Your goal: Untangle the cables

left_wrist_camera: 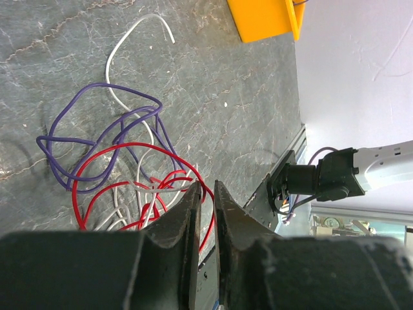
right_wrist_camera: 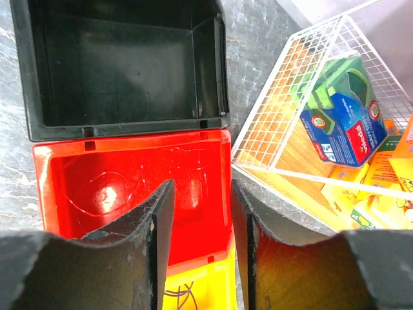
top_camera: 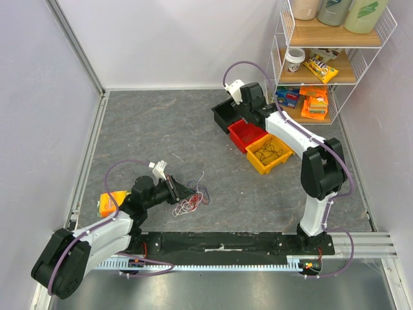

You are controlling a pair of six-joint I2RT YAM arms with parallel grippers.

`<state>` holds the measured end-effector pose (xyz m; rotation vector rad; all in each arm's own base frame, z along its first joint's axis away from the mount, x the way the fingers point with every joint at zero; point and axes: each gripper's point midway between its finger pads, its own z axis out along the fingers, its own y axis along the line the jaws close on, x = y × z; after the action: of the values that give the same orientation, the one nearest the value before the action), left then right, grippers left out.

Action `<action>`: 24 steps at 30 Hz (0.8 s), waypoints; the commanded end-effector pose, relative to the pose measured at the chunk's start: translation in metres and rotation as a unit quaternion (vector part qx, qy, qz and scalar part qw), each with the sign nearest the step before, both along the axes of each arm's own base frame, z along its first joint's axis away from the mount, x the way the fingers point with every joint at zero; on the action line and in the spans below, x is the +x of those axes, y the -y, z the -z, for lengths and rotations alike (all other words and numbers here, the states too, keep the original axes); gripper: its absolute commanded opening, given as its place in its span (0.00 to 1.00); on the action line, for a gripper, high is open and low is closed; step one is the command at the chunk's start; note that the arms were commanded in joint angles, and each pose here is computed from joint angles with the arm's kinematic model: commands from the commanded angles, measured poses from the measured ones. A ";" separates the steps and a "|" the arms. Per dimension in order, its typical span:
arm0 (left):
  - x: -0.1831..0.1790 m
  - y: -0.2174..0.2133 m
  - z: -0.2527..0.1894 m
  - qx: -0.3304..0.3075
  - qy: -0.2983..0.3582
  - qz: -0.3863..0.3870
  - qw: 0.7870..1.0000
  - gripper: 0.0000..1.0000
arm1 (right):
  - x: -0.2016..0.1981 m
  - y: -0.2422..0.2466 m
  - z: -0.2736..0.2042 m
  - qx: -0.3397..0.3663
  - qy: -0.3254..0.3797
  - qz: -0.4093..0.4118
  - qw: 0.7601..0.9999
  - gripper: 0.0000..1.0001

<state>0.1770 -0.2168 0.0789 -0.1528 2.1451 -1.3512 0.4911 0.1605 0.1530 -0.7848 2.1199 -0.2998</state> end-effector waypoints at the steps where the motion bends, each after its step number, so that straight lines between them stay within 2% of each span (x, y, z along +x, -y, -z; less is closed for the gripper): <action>1: -0.011 -0.004 0.015 0.009 0.005 0.011 1.000 0.20 | -0.002 -0.003 -0.035 0.036 0.028 0.004 0.999 0.49; 6: -0.011 -0.004 0.015 0.008 0.006 0.011 1.000 0.20 | -0.006 0.000 -0.054 0.063 0.044 0.031 0.997 0.53; 10: -0.011 -0.005 0.016 0.010 0.004 0.009 1.000 0.22 | -0.025 -0.012 -0.059 0.136 0.022 0.064 0.988 0.54; 14: -0.011 -0.005 0.016 0.009 0.004 0.010 1.000 0.36 | -0.090 -0.060 -0.057 0.210 -0.014 0.022 0.977 0.56; 16: -0.011 -0.005 0.015 0.009 0.005 0.009 1.000 0.42 | -0.129 -0.090 -0.045 0.247 -0.047 -0.015 0.968 0.63; 18: -0.011 -0.004 0.015 0.009 0.004 0.008 1.000 0.43 | -0.173 -0.123 -0.032 0.303 -0.091 -0.063 0.946 0.80; 19: -0.011 -0.004 0.015 0.009 0.003 0.008 1.000 0.40 | -0.193 -0.137 -0.028 0.335 -0.112 -0.082 0.932 0.82; 21: -0.010 -0.005 0.014 0.007 0.004 0.005 1.000 0.31 | -0.230 -0.162 -0.020 0.398 -0.148 -0.116 0.898 0.82; 24: -0.010 -0.005 0.010 0.002 0.011 0.004 1.000 0.19 | -0.269 -0.183 -0.008 0.431 -0.162 -0.159 0.873 0.80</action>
<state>0.1771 -0.2169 0.0799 -0.1502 2.1403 -1.3524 0.2614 0.3059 0.1576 -0.6930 2.1253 0.6345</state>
